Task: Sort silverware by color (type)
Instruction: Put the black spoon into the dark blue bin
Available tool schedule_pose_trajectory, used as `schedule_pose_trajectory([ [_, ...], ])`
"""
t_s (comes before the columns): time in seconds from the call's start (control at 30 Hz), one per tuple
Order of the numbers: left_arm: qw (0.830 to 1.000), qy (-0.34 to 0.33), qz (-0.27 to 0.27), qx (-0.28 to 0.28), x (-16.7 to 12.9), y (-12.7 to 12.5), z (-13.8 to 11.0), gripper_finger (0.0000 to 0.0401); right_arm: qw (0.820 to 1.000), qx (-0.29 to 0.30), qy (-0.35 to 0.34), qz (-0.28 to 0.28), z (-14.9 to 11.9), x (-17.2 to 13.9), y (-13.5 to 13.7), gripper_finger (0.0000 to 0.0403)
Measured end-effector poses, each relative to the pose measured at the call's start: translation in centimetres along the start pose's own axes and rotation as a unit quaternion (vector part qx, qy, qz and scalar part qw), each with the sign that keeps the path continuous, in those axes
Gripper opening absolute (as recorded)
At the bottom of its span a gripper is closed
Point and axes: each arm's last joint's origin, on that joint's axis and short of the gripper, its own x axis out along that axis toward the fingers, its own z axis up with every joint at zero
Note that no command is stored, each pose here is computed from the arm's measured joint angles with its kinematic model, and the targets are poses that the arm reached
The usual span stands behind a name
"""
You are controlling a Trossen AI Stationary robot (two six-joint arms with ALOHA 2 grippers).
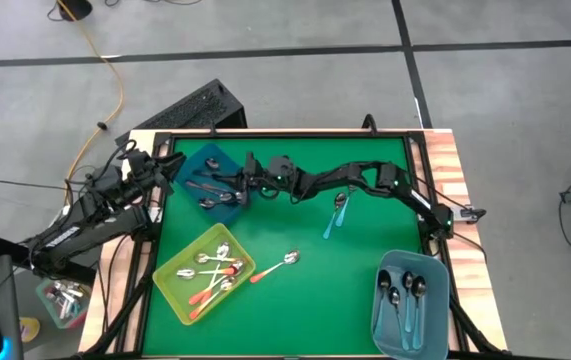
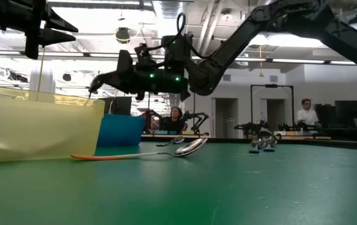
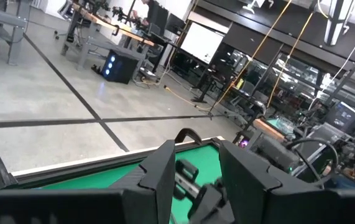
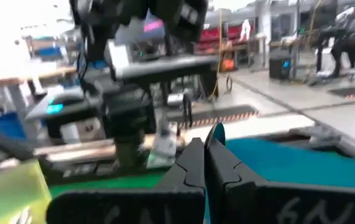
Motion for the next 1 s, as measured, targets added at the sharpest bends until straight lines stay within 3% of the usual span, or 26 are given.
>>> schedule_pose_trajectory([
  [0.37,1.000,0.001,0.000,0.005,0.0,0.0,0.0,0.0110,0.999,-0.006,0.045,0.007,1.0,1.4,-0.6,0.0007],
  [0.7,1.000,0.001,0.001,0.005,0.0,0.0,0.0,0.0110,0.985,-0.093,0.141,0.019,1.6,2.9,0.2,0.0009],
  [1.0,1.000,0.000,0.002,0.005,0.0,0.0,0.0,0.0110,0.981,-0.090,0.169,0.019,1.0,2.7,0.1,0.0022],
])
